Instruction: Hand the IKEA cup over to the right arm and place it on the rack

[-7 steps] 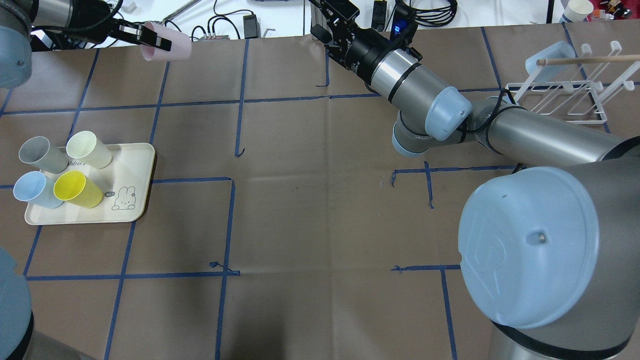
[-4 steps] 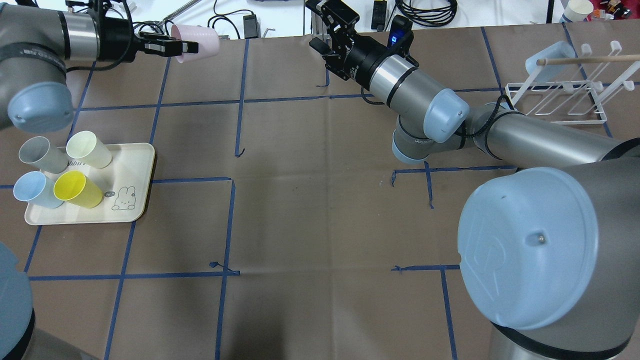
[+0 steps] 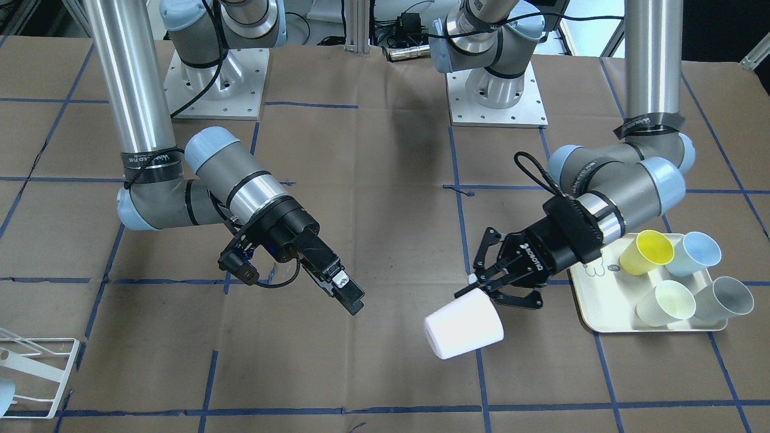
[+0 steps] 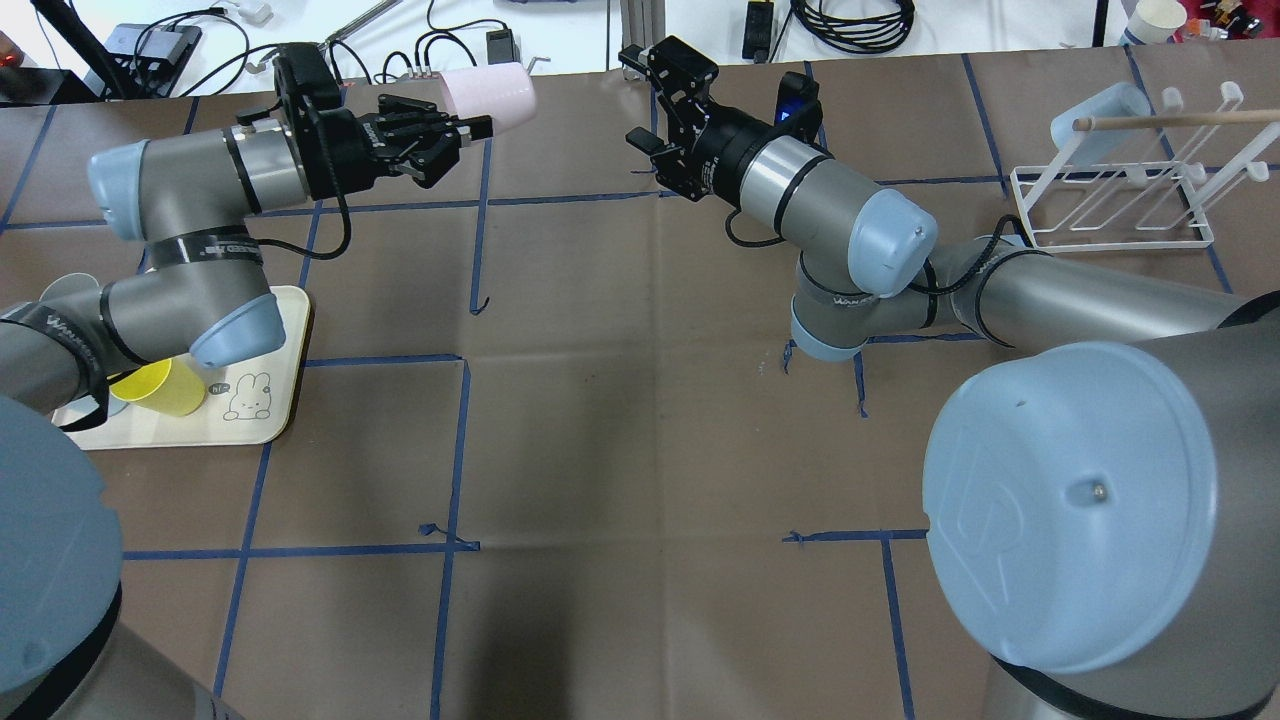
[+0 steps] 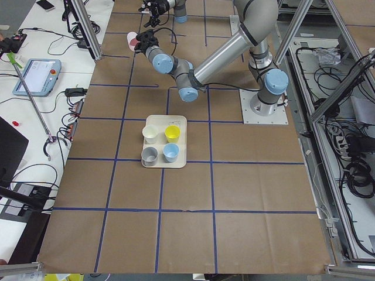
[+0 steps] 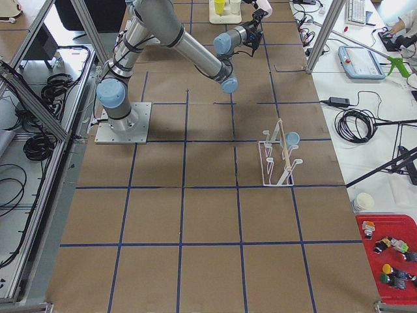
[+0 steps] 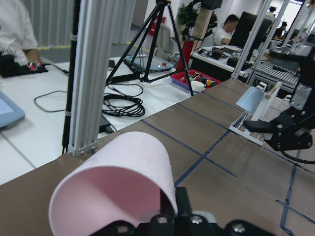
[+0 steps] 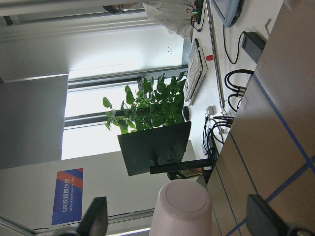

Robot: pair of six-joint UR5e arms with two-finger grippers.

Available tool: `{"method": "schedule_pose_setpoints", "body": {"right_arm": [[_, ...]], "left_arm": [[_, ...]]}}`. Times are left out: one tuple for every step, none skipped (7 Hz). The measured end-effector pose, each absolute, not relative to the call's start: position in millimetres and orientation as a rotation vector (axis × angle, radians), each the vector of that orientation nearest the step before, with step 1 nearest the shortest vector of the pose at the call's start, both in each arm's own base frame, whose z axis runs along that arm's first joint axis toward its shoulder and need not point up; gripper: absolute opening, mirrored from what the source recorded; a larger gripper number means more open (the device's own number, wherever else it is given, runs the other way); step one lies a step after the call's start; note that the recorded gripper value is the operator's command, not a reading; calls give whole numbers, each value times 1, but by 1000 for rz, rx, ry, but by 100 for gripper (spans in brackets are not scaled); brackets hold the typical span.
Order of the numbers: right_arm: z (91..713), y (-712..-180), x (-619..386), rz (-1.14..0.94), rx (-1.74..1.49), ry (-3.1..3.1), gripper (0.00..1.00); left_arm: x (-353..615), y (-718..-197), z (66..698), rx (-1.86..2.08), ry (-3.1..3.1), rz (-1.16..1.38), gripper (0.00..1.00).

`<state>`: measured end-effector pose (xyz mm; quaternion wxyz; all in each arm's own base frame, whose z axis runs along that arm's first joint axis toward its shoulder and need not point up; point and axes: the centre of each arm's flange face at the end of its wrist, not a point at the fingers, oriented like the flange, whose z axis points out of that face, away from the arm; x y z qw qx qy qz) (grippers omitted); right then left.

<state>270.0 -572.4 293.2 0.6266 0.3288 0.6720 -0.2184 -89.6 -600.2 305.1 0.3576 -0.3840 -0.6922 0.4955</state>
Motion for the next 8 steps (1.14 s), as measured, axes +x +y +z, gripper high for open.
{"method": "schedule_pose_setpoints", "body": {"right_arm": [[291,-571,269,-496,761,1544,100],[290,-570,267,-498,761,1543,100],[290,-570,267,-499,761,1542,100],[290,-570,265,-501,763,1542,100],[289,-569,262,-516,777,1538,100],[291,-565,259,-543,800,1532,100],[295,-557,256,-567,821,1528,100],[298,-549,253,-589,841,1526,100]], "left_arm": [[-116,-592,308,-1020,-1742,1268,0],[-132,-583,312,-1008,-1715,1239,0],[-140,-568,315,-970,-1701,1206,0],[-143,-550,315,-929,-1703,1185,0],[-145,-534,313,-886,-1707,1176,0],[-146,-523,315,-833,-1711,1173,0],[-146,-514,321,-777,-1712,1173,0],[-146,-510,324,-744,-1712,1178,0]]}}
